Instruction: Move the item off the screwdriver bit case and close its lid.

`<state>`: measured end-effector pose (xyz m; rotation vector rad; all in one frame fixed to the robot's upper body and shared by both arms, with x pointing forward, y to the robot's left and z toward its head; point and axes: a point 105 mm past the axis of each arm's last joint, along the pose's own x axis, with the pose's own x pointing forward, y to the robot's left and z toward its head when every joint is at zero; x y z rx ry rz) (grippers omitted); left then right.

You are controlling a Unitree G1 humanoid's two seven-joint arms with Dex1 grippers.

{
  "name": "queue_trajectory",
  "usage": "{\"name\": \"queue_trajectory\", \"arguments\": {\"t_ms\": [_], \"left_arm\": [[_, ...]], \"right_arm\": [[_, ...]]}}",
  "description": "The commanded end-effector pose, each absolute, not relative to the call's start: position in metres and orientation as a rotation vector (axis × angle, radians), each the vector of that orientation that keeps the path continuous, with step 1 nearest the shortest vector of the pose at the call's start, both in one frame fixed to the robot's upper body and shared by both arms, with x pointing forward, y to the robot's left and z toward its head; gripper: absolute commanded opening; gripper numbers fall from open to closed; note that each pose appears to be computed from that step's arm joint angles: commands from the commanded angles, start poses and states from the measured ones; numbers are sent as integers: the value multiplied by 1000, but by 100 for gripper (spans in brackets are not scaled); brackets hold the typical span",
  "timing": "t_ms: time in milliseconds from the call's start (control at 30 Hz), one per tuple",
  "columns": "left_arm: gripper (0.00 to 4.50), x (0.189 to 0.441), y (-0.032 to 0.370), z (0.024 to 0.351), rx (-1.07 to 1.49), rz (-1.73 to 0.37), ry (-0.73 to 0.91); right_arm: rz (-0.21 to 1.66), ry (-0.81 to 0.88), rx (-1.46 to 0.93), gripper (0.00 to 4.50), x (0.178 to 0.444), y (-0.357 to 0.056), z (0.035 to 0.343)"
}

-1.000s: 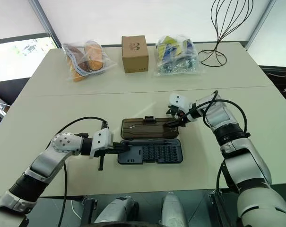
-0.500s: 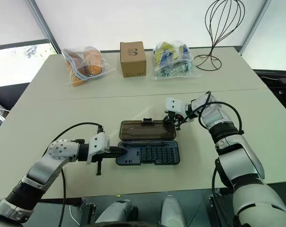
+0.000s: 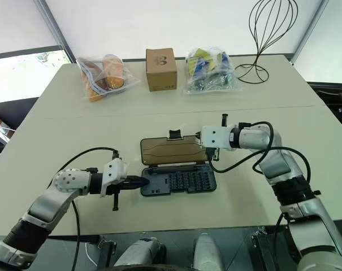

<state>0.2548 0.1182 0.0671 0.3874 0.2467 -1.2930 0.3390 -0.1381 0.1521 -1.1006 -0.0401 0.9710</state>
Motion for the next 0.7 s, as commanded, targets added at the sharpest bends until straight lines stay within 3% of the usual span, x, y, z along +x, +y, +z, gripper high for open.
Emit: {"name": "queue_trajectory", "arguments": {"t_ms": [33,167,367,467,600,700], "left_arm": [[0,251,132,50,310,-1241,382],[0,251,127,91,25,-1204,326],[0,266,148,189,-454,-1153,157],[0,299,175,227,-465,-986,-4],[0,357,199,216,-255,-677,-48],[0,378,189,183,-81,-663,17]], "right_arm": [[889,-168,-1095,5,334,-131,181],[878,-192,-1121,5,332,-127,180],[873,-191,-1138,5,334,-128,177],[869,-190,-1133,5,334,-127,176],[862,-192,-1130,5,335,-126,177],[857,-187,-1118,5,337,-124,177]]}}
